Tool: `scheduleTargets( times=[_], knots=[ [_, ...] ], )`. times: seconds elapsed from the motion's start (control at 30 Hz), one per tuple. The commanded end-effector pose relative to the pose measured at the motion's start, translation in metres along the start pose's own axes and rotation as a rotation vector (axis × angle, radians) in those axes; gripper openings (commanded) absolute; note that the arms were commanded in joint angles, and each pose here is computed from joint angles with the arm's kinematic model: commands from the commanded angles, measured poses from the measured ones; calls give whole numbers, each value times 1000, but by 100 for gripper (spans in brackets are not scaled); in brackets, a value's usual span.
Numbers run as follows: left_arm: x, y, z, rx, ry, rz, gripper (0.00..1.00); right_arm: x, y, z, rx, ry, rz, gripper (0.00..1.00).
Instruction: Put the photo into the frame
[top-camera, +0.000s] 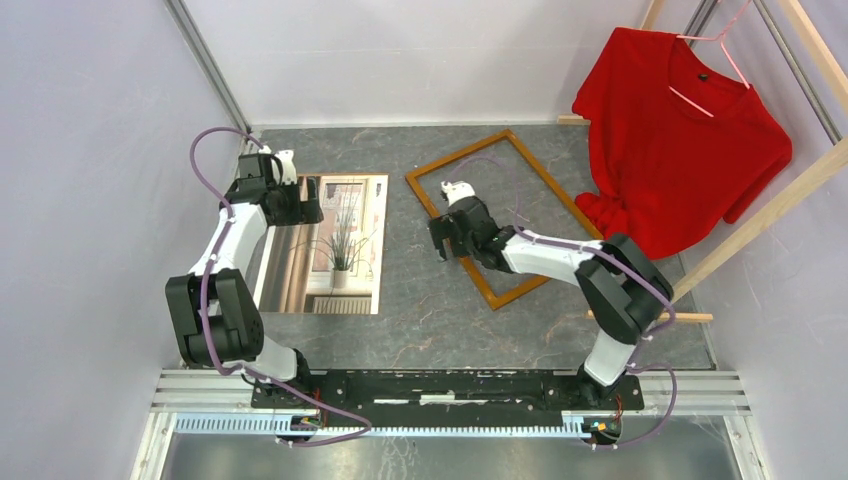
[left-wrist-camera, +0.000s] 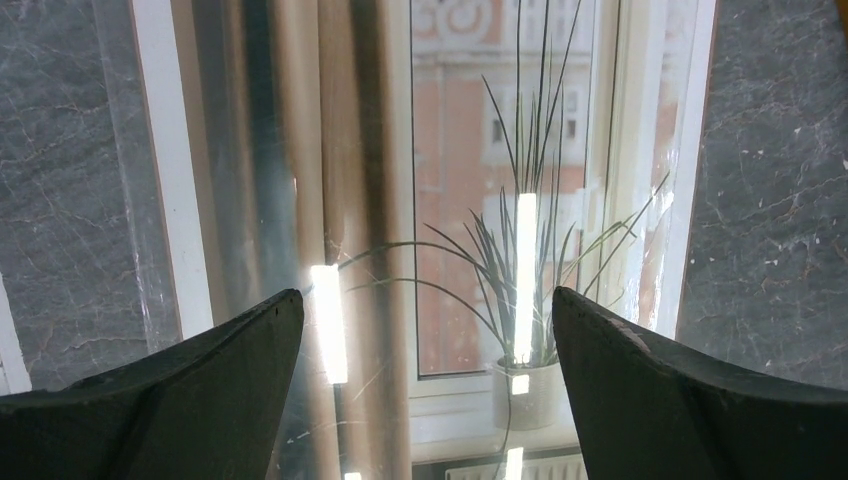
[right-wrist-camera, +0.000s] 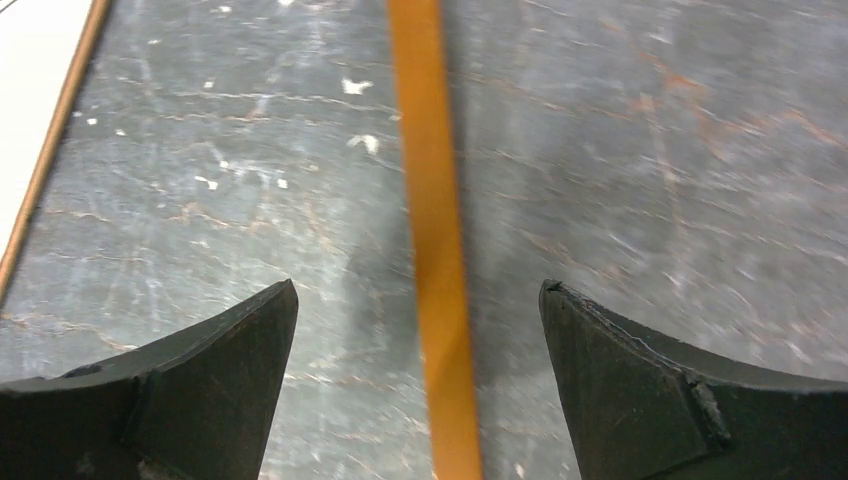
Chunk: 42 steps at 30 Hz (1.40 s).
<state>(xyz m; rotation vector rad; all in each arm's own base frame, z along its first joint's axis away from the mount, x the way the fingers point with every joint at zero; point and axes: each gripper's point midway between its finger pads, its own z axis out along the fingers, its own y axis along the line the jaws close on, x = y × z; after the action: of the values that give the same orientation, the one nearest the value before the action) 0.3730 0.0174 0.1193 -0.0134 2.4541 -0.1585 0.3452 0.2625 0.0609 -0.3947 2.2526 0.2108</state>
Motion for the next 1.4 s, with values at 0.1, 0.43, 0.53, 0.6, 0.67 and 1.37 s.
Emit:
scheduleTargets(
  times=[0.1,0.43,0.53,0.6,0.67,1.37],
  knots=[
    [8,-2,-11,11,8,64,100,-6,40,22,-144,24,-86,96],
    [20,-7,-7,41,33,75,100,34,28,29,-108,101,-95,80],
    [23,-10,-6,55,42,75,100,45,21,25,-92,109,-100,71],
    [26,-13,-5,65,48,81,100,51,16,22,-79,109,-96,61],
    [28,-18,-4,75,53,92,100,55,14,20,-73,108,-91,48],
    [13,-50,-6,122,33,156,100,-102,91,-79,-352,-144,349,0]
  ],
)
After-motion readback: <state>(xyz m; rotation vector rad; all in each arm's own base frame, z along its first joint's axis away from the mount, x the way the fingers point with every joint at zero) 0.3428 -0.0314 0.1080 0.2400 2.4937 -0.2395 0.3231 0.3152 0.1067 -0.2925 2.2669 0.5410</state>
